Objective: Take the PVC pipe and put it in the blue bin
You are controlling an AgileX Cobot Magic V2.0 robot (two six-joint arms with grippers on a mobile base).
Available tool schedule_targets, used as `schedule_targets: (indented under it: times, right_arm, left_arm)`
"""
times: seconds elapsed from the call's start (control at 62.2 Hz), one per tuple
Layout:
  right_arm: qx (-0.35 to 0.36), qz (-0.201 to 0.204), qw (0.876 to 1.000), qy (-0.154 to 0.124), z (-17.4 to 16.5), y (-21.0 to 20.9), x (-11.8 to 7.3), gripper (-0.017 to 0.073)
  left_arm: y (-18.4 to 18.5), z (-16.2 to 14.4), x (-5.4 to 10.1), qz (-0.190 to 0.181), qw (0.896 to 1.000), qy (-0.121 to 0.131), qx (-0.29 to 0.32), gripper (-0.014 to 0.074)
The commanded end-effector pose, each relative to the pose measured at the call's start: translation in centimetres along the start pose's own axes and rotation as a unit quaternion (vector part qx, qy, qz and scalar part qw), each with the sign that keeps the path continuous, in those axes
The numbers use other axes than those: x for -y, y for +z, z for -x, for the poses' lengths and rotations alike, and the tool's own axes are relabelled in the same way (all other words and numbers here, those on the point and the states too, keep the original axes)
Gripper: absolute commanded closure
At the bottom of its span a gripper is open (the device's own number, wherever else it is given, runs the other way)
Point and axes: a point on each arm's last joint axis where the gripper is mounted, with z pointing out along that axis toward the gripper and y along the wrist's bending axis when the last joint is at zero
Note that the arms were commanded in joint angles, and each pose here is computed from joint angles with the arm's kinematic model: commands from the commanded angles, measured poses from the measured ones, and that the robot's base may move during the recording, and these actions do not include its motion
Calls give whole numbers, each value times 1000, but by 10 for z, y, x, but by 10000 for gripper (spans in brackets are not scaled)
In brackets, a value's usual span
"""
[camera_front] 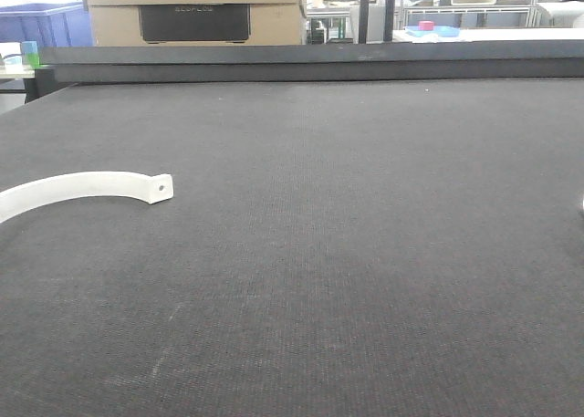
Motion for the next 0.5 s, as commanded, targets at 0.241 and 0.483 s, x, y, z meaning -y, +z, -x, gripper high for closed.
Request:
schedule_targets:
  times: [0.241, 0.483]
  right_arm:
    - [13, -4, 1000, -5, 2, 0, 1, 728]
    - [25, -5, 1000, -5, 5, 0, 1, 728]
  left_arm:
    - [0, 3, 1, -4, 1000, -2, 12, 704]
    - [0, 3, 1, -4, 1000, -2, 12, 704]
